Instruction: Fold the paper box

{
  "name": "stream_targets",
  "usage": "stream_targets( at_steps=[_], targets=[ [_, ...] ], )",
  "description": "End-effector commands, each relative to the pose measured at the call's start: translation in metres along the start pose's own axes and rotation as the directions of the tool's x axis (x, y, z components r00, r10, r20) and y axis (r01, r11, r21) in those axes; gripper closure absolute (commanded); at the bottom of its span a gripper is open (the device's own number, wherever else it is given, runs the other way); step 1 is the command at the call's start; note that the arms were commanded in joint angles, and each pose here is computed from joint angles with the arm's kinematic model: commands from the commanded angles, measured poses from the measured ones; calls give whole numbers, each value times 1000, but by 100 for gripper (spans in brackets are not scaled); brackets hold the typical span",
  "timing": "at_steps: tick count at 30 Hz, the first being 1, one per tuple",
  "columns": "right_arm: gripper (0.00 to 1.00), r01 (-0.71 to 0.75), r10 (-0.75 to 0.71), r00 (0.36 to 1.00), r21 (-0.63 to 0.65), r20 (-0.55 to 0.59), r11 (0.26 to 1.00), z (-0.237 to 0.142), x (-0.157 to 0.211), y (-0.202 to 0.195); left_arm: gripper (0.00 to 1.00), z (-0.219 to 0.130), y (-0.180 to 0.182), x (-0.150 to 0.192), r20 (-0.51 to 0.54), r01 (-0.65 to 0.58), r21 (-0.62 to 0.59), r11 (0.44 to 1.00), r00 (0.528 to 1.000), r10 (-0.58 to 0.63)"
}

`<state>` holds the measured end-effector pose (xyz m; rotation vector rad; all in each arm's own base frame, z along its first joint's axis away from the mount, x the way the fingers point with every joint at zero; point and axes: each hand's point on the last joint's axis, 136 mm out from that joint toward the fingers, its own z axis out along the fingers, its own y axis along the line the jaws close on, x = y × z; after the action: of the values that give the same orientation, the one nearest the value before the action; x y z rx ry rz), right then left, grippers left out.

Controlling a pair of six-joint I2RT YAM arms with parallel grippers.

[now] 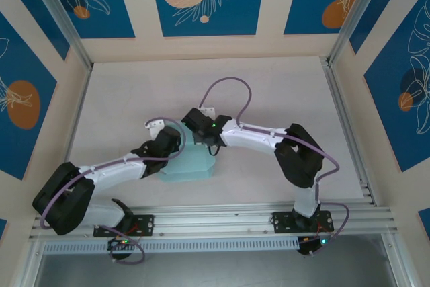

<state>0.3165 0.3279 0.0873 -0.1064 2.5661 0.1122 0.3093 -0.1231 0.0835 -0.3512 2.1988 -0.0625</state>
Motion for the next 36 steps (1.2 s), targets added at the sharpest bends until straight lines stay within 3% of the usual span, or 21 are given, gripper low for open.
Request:
stream_targets(
  at_steps=[1,6,14,18,20,23,28,36],
  targets=[
    [100,99,-45,984,320,-172,942,8,35,-74,88,-6,59,-28,167,147,-250,957,980,-107],
    [100,202,-80,957,444,-278,873,18,47,-91,87,-9,75,-28,184,164,-351,922,977,-104],
    [98,292,-114,944,626,-309,723,14,43,-118,87,-13,96,-24,230,238,-397,886,961,-155],
    [98,302,-146,941,562,-305,770,19,39,-103,86,-8,88,-21,211,237,-341,910,962,-172],
    [98,299,-162,940,492,-301,818,23,38,-87,84,0,72,-15,182,244,-230,942,962,-205],
    [98,297,-172,937,431,-305,852,25,35,-75,68,3,55,-8,151,285,-85,955,951,-271],
    [98,302,-181,930,384,-320,872,25,27,-68,45,-7,18,-12,42,189,76,979,980,-193],
    [96,383,-269,896,307,-354,871,25,14,-67,12,-41,-19,-26,-37,170,297,940,985,-167]
  ],
)
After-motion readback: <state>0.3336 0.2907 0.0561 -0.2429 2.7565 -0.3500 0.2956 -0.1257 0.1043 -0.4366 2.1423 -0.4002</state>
